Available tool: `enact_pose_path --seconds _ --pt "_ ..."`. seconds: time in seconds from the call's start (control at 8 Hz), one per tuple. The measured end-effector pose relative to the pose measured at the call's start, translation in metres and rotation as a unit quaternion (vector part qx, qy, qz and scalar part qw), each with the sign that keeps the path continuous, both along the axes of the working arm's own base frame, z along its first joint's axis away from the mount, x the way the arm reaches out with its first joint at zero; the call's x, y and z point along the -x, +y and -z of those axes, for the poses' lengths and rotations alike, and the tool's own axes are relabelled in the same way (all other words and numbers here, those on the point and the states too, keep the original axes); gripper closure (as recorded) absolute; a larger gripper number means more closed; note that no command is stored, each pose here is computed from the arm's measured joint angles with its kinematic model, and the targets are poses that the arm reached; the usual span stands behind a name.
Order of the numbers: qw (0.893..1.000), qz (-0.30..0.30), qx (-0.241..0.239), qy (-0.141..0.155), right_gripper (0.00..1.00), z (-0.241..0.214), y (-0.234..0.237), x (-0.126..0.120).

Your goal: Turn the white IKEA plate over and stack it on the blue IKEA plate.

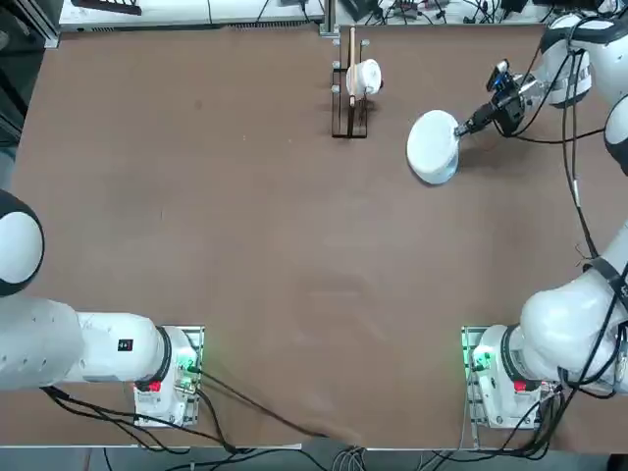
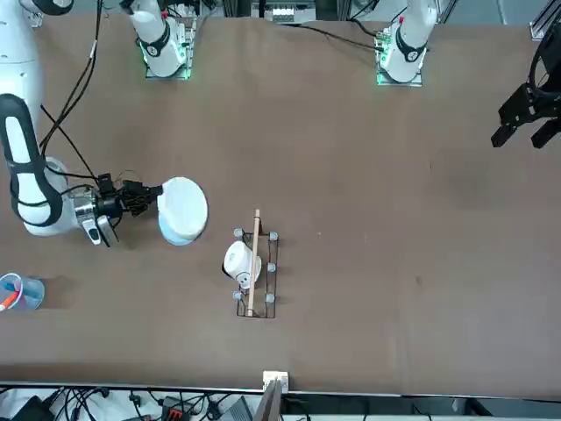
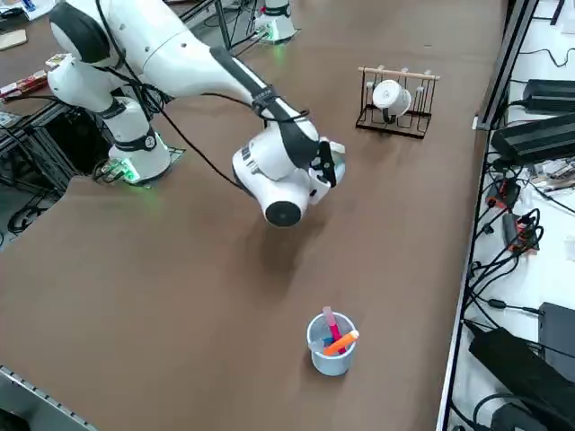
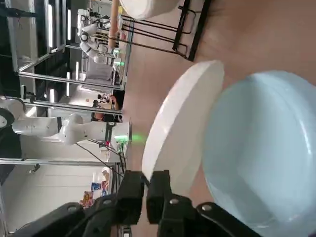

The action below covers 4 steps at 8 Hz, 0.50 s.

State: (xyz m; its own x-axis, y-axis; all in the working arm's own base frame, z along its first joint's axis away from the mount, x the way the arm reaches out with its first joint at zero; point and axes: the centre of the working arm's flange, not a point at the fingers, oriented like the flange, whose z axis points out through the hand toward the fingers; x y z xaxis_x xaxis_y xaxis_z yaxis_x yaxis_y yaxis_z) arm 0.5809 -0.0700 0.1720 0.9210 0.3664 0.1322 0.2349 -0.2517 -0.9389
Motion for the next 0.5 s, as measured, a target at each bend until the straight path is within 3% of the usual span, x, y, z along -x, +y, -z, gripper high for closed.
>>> enact_pose_path --seconds 0.5 --pt "0.993 -0.040 0.093 -0.063 0.03 -0.027 -0.038 -0.040"
